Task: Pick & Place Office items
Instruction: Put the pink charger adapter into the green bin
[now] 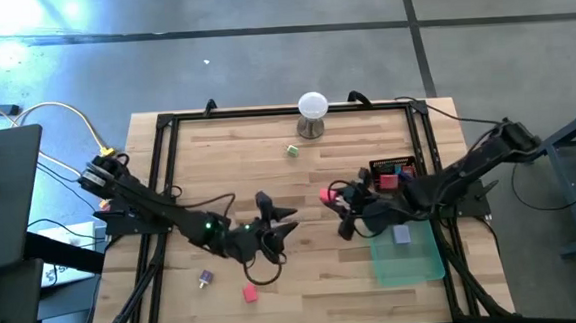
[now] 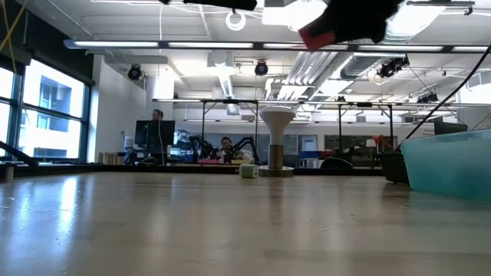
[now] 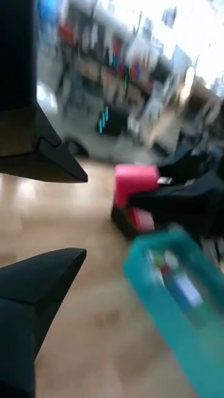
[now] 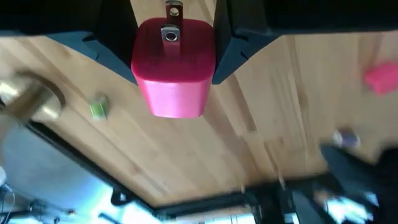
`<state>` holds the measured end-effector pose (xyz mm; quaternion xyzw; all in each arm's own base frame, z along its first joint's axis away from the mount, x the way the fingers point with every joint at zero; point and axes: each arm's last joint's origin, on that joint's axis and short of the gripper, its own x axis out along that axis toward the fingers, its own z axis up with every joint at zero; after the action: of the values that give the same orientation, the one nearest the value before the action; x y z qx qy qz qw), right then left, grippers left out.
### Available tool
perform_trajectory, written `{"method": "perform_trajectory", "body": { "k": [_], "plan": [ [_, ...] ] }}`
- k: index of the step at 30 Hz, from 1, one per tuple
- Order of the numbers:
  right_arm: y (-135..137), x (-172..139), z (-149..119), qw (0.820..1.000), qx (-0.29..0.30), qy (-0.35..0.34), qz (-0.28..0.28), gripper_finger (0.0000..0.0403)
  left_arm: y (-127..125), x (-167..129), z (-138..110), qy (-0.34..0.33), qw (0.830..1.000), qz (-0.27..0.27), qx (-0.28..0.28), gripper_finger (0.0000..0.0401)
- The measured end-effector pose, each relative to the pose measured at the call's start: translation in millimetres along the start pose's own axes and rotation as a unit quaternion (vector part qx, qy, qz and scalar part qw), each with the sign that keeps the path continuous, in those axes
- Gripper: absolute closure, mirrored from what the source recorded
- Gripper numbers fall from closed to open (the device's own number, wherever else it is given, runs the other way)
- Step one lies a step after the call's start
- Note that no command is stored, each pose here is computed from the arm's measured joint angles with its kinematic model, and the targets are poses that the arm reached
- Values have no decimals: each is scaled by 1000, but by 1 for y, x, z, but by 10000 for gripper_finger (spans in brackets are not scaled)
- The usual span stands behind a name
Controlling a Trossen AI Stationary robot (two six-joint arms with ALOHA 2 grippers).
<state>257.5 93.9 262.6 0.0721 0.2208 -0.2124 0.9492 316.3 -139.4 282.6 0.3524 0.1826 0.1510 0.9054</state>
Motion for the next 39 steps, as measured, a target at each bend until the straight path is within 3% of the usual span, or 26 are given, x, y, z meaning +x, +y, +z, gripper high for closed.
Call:
{"method": "perform_trajectory", "body": {
  "k": [8,17,21,24,29,39],
  "plan": [
    [-1,-38,-10,996,-42,79,21,260,27,6,-17,19,986,-117,-115,228],
    [-3,-60,-33,967,-9,255,30,260,39,24,-45,97,931,-268,-229,228],
    [-1,-67,-40,946,23,319,49,260,47,32,-55,132,909,-271,-288,228],
    [-3,-72,-45,927,59,370,33,260,52,36,-60,149,898,-260,-322,228],
    [-9,-76,-54,894,96,437,-28,260,55,39,-63,154,897,-253,-329,228],
    [-16,-64,-86,880,103,463,-36,260,55,39,-63,147,908,-255,-299,228]
  ]
}}
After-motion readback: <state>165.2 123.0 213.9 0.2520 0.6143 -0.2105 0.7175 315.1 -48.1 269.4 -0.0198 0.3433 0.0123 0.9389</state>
